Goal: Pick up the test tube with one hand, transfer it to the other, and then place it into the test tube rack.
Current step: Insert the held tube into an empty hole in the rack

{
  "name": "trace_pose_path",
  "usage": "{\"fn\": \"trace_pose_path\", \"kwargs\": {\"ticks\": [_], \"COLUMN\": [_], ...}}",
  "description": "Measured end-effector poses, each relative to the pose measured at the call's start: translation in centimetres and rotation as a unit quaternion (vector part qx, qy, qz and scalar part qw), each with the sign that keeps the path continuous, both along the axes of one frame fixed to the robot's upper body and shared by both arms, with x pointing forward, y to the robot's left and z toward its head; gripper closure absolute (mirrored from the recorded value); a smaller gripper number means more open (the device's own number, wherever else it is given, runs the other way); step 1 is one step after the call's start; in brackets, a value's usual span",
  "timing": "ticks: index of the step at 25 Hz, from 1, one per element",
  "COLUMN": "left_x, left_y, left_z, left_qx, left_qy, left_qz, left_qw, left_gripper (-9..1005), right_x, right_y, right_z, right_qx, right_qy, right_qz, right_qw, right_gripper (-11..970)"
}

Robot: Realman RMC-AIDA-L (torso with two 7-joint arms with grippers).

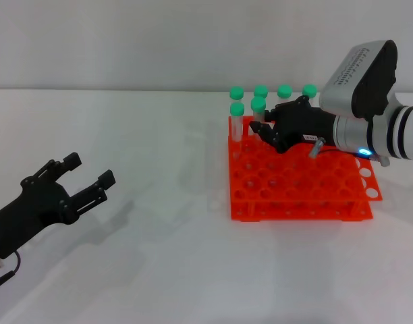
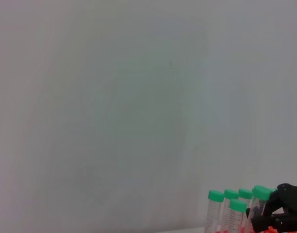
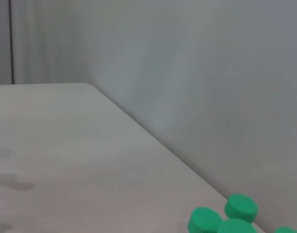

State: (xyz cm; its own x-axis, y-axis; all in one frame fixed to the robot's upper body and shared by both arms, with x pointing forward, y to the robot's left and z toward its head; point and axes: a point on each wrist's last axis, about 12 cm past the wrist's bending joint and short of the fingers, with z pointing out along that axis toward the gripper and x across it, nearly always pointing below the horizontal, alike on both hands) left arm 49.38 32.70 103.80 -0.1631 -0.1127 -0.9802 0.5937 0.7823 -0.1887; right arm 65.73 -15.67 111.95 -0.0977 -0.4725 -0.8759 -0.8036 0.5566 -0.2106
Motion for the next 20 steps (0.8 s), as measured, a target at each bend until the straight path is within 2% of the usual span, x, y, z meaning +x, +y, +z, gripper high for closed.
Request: {"fn": "trace_pose_path", "kwargs": {"ticks": [11, 16, 20], "left_x": [0.0, -0.1, -0.2], "left_y": [0.0, 0.0, 0.0], "left_z": [0.0, -0.1, 0.0], "left_qx": [0.0, 0.0, -0.002], "left_qy": [0.0, 0.001, -0.001], "left_qz": [-0.001, -0.001, -0.001], "left_qw": [1.0, 1.0, 1.0], "left_gripper": [120, 120, 120], "right_x": [-0.2, -0.4, -1.1], "right_y": [0.1, -0.2, -0.8], "right_z": [-0.1, 0.1, 0.4], "right_qx": [0.004, 0.012, 0.027], "right_qy": [0.0, -0.006, -0.017], "right_qz": [-0.002, -0.005, -0.003], "right_qw": [1.0, 1.0, 0.999], "right_gripper": [686, 453, 316]}}
